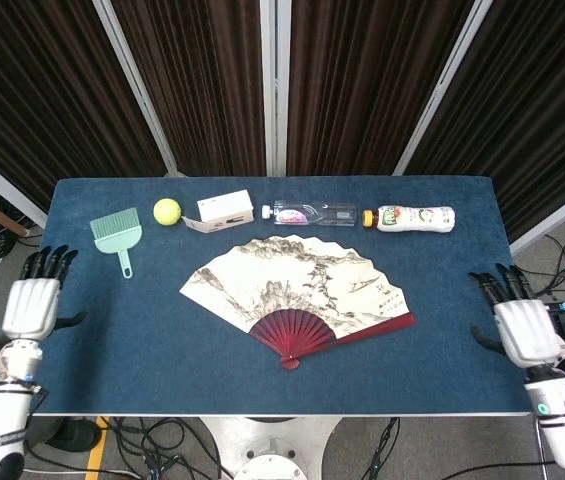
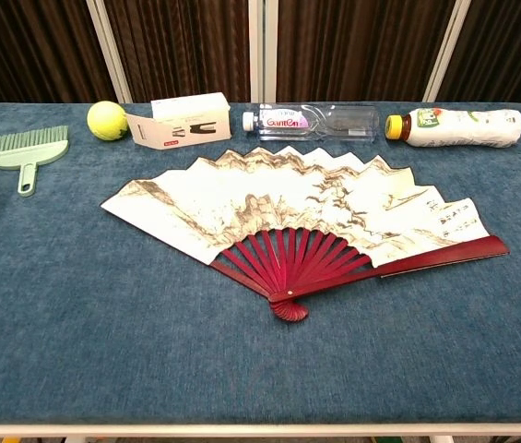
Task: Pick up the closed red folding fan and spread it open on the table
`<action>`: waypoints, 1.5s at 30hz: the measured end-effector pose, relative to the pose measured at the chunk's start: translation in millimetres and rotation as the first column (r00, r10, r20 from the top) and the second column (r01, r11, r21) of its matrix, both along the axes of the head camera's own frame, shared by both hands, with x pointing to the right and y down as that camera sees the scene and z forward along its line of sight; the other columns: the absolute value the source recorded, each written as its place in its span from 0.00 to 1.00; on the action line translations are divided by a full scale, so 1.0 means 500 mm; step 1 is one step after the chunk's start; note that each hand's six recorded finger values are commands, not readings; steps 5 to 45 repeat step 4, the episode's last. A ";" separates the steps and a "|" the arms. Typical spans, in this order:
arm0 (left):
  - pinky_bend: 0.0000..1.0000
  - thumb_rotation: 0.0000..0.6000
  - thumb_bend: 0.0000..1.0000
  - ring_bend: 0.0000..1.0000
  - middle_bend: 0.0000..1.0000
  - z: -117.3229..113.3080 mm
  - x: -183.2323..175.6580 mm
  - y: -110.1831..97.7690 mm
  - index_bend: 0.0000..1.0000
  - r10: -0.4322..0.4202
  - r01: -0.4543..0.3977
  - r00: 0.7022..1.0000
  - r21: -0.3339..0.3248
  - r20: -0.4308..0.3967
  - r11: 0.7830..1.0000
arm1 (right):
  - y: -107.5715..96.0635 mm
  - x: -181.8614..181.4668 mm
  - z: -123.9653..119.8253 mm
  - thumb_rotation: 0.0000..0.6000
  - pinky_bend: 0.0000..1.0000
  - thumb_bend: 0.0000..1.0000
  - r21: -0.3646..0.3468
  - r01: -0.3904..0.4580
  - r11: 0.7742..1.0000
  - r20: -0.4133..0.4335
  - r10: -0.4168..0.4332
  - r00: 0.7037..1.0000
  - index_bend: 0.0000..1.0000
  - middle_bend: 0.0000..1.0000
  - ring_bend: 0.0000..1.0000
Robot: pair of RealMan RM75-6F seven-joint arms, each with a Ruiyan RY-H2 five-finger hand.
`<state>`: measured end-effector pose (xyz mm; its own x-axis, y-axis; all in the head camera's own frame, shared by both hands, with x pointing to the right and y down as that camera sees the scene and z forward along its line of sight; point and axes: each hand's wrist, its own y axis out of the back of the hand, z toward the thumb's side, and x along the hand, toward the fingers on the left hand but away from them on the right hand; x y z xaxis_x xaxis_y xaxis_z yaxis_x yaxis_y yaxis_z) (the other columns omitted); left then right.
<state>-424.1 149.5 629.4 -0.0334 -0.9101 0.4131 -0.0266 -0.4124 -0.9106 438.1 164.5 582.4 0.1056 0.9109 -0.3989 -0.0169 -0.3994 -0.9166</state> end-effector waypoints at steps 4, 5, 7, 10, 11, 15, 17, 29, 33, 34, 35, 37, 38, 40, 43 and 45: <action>0.09 1.00 0.00 0.00 0.08 -0.054 -0.023 0.066 0.12 -0.044 0.043 0.999 0.025 0.017 0.999 | 0.047 0.053 -0.039 1.00 0.00 0.06 0.024 -0.095 0.995 -0.009 0.095 0.995 0.15 0.18 0.02; 0.09 1.00 0.00 0.00 0.08 -0.054 -0.023 0.066 0.12 -0.044 0.043 0.999 0.025 0.017 0.999 | 0.047 0.053 -0.039 1.00 0.00 0.06 0.024 -0.095 0.995 -0.009 0.095 0.995 0.15 0.18 0.02; 0.09 1.00 0.00 0.00 0.08 -0.054 -0.023 0.066 0.12 -0.044 0.043 0.999 0.025 0.017 0.999 | 0.047 0.053 -0.039 1.00 0.00 0.06 0.024 -0.095 0.995 -0.009 0.095 0.995 0.15 0.18 0.02; 0.09 1.00 0.00 0.00 0.08 -0.054 -0.023 0.066 0.12 -0.044 0.043 0.999 0.025 0.017 0.999 | 0.047 0.053 -0.039 1.00 0.00 0.06 0.024 -0.095 0.995 -0.009 0.095 0.995 0.15 0.18 0.02; 0.09 1.00 0.00 0.00 0.08 -0.054 -0.023 0.066 0.12 -0.044 0.043 0.999 0.025 0.017 0.999 | 0.047 0.053 -0.039 1.00 0.00 0.06 0.024 -0.095 0.995 -0.009 0.095 0.995 0.15 0.18 0.02; 0.09 1.00 0.00 0.00 0.08 -0.054 -0.023 0.066 0.12 -0.044 0.043 0.999 0.025 0.017 0.999 | 0.047 0.053 -0.039 1.00 0.00 0.06 0.024 -0.095 0.995 -0.009 0.095 0.995 0.15 0.18 0.02; 0.09 1.00 0.00 0.00 0.08 -0.054 -0.023 0.066 0.12 -0.044 0.043 0.999 0.025 0.017 0.999 | 0.047 0.053 -0.039 1.00 0.00 0.06 0.024 -0.095 0.995 -0.009 0.095 0.995 0.15 0.18 0.02; 0.09 1.00 0.00 0.00 0.08 -0.054 -0.023 0.066 0.12 -0.044 0.043 0.999 0.025 0.017 0.999 | 0.047 0.053 -0.039 1.00 0.00 0.06 0.024 -0.095 0.995 -0.009 0.095 0.995 0.15 0.18 0.02; 0.09 1.00 0.00 0.00 0.08 -0.054 -0.023 0.066 0.12 -0.044 0.043 0.999 0.025 0.017 0.999 | 0.047 0.053 -0.039 1.00 0.00 0.06 0.024 -0.095 0.995 -0.009 0.095 0.995 0.15 0.18 0.02; 0.09 1.00 0.00 0.00 0.08 -0.054 -0.023 0.066 0.12 -0.044 0.043 0.999 0.025 0.017 0.999 | 0.047 0.053 -0.039 1.00 0.00 0.06 0.024 -0.095 0.995 -0.009 0.095 0.995 0.15 0.18 0.02; 0.09 1.00 0.00 0.00 0.08 -0.054 -0.023 0.066 0.12 -0.044 0.043 0.999 0.025 0.017 0.999 | 0.047 0.053 -0.039 1.00 0.00 0.06 0.024 -0.095 0.995 -0.009 0.095 0.995 0.15 0.18 0.02; 0.09 1.00 0.00 0.00 0.08 -0.054 -0.023 0.066 0.12 -0.044 0.043 0.999 0.025 0.017 0.999 | 0.047 0.053 -0.039 1.00 0.00 0.06 0.024 -0.095 0.995 -0.009 0.095 0.995 0.15 0.18 0.02; 0.09 1.00 0.00 0.00 0.08 -0.054 -0.023 0.066 0.12 -0.044 0.043 0.999 0.025 0.017 0.999 | 0.047 0.053 -0.039 1.00 0.00 0.06 0.024 -0.095 0.995 -0.009 0.095 0.995 0.15 0.18 0.02; 0.09 1.00 0.00 0.00 0.08 -0.054 -0.023 0.066 0.12 -0.044 0.043 0.999 0.025 0.017 0.999 | 0.047 0.053 -0.039 1.00 0.00 0.06 0.024 -0.095 0.995 -0.009 0.095 0.995 0.15 0.18 0.02; 0.09 1.00 0.00 0.00 0.08 -0.054 -0.023 0.066 0.12 -0.044 0.043 0.999 0.025 0.017 0.999 | 0.047 0.053 -0.039 1.00 0.00 0.06 0.024 -0.095 0.995 -0.009 0.095 0.995 0.15 0.18 0.02; 0.09 1.00 0.00 0.00 0.08 -0.054 -0.023 0.066 0.12 -0.044 0.043 0.999 0.025 0.017 0.999 | 0.047 0.053 -0.039 1.00 0.00 0.06 0.024 -0.095 0.995 -0.009 0.095 0.995 0.15 0.18 0.02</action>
